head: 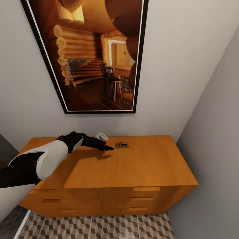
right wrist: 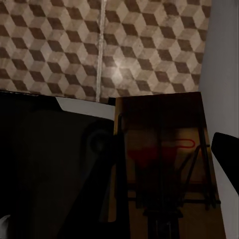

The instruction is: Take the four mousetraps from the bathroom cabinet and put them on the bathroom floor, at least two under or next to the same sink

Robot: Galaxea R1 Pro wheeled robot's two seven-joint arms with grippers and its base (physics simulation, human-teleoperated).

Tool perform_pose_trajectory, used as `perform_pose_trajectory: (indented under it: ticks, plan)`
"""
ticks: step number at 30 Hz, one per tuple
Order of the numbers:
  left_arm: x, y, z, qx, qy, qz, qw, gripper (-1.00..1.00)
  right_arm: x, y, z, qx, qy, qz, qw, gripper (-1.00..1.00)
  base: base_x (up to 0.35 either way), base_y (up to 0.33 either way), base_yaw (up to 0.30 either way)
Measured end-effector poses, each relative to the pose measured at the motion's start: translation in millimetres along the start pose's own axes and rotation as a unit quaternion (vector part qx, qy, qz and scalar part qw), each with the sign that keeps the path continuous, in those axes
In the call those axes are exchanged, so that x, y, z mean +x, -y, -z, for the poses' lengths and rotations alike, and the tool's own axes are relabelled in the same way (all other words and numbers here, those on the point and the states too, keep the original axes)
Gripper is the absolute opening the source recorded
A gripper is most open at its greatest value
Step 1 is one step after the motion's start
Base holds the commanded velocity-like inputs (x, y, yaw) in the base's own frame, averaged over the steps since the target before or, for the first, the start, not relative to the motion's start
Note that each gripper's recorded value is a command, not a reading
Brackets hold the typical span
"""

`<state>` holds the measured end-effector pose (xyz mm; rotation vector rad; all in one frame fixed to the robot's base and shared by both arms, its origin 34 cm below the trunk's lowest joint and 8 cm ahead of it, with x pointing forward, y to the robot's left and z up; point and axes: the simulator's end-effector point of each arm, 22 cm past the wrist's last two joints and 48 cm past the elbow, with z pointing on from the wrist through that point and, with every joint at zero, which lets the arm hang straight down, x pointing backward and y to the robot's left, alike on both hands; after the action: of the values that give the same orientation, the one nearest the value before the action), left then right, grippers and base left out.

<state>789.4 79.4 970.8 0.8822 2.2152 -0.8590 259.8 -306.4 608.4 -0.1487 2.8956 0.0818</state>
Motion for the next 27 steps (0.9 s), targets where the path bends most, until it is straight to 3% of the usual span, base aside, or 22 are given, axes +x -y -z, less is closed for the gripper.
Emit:
perform_pose_trajectory:
  ticks: [27]
  plan:
    - [1.2, -0.1, -1.9, 0.001, -0.001, 0.001, 1.0000, 1.00, 1.2, -0.7, -0.3, -0.001, -0.002, 0.000, 1.0000, -1.00, 0.025, 0.000, 0.000]
